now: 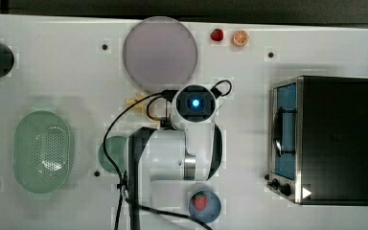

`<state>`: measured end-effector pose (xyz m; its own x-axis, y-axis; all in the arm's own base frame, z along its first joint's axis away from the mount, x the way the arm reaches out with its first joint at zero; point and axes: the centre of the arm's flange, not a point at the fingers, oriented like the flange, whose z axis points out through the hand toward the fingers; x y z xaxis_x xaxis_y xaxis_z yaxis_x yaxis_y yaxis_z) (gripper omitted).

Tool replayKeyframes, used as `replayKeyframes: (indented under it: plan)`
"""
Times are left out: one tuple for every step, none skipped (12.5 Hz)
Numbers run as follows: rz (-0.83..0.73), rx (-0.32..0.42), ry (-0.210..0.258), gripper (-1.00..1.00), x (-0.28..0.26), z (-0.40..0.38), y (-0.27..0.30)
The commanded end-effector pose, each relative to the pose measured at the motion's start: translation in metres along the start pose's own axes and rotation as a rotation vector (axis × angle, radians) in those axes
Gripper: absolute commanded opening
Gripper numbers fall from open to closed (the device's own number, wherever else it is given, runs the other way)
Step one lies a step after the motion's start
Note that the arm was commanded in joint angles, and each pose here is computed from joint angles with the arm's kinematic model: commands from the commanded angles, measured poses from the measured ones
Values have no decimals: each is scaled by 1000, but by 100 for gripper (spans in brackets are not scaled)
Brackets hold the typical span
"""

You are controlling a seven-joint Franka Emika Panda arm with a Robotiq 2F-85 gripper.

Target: Pick Ketchup from the table and place it in strainer.

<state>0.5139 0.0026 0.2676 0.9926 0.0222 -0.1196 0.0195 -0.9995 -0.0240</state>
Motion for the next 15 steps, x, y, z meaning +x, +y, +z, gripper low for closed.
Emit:
replayKeyframes:
  plan:
    - [-75,4,-43,100,-9,47,-5]
    - [-82,0,-35,100,-7,57,-6]
    - [-103,-13,-21,100,-4,66,-7]
    - [-131,-29,-16,100,-3,76,-8]
    - [-151,-39,-19,100,-2,86,-8]
    - [-160,-41,-25,100,-3,96,-9]
    - [-162,-38,-31,100,-3,104,-10]
    - [-164,-36,-37,100,-4,111,-11]
    - [-165,-34,-40,100,-5,116,-12]
    - [-167,-33,-34,92,-4,118,-12]
    - [-168,-33,-29,69,-4,119,-13]
    - [-166,-33,-30,43,-6,119,-12]
    - [-166,-35,-12,26,-3,113,-12]
    - [-165,-38,1,26,-1,105,-12]
    - [-159,-41,19,26,0,92,-13]
